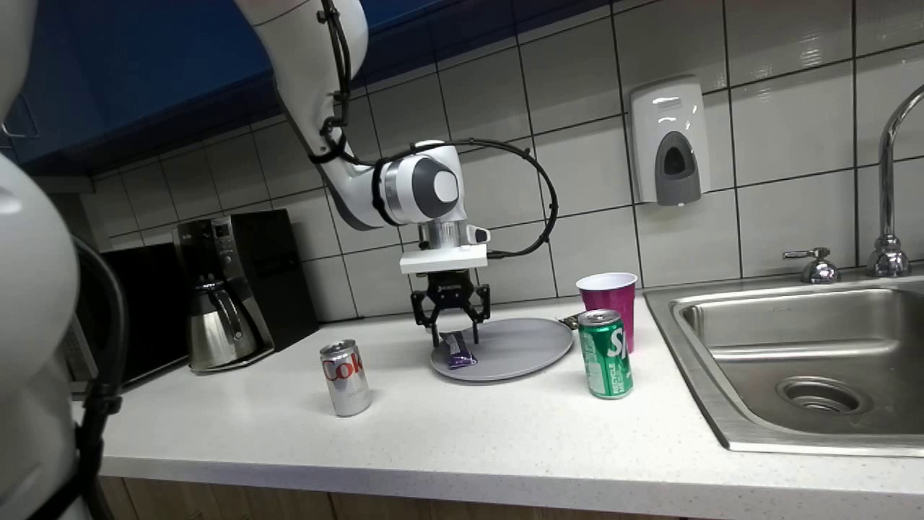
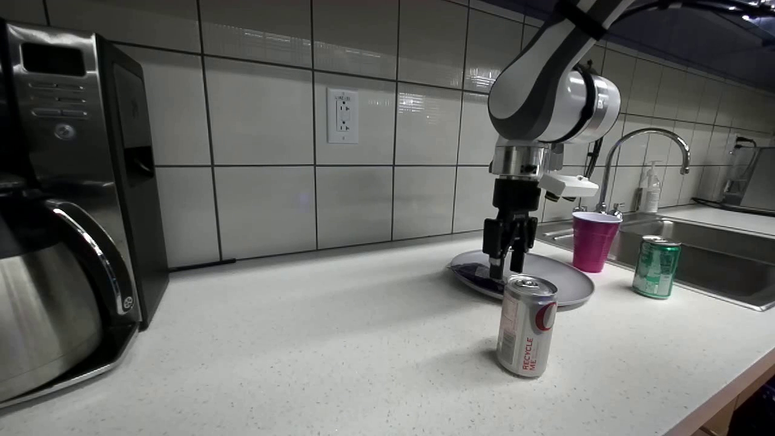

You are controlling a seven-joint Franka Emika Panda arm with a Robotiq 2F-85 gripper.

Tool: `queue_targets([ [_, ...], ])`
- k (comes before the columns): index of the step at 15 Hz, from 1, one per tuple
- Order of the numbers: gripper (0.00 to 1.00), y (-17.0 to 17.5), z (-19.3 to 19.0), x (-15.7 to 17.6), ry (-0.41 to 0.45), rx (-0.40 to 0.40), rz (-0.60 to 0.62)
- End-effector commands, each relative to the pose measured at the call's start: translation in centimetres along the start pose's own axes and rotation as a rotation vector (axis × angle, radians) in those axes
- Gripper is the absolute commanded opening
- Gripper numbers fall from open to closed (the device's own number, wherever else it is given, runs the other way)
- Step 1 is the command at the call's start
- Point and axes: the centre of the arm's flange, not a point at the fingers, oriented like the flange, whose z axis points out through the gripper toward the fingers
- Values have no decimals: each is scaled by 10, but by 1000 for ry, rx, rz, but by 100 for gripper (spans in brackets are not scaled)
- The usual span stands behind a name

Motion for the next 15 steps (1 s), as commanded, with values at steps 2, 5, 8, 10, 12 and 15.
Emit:
queue_targets([
  [2, 100, 1, 0, 7, -24, 15, -17],
  [5, 100, 1, 4, 9, -30, 19, -18],
  [8, 100, 2, 7, 10, -35, 21, -16],
  [10, 72, 4, 7, 11, -35, 22, -14],
  [12, 56, 5, 6, 12, -35, 21, -14],
  [15, 34, 6, 4, 12, -32, 21, -15],
])
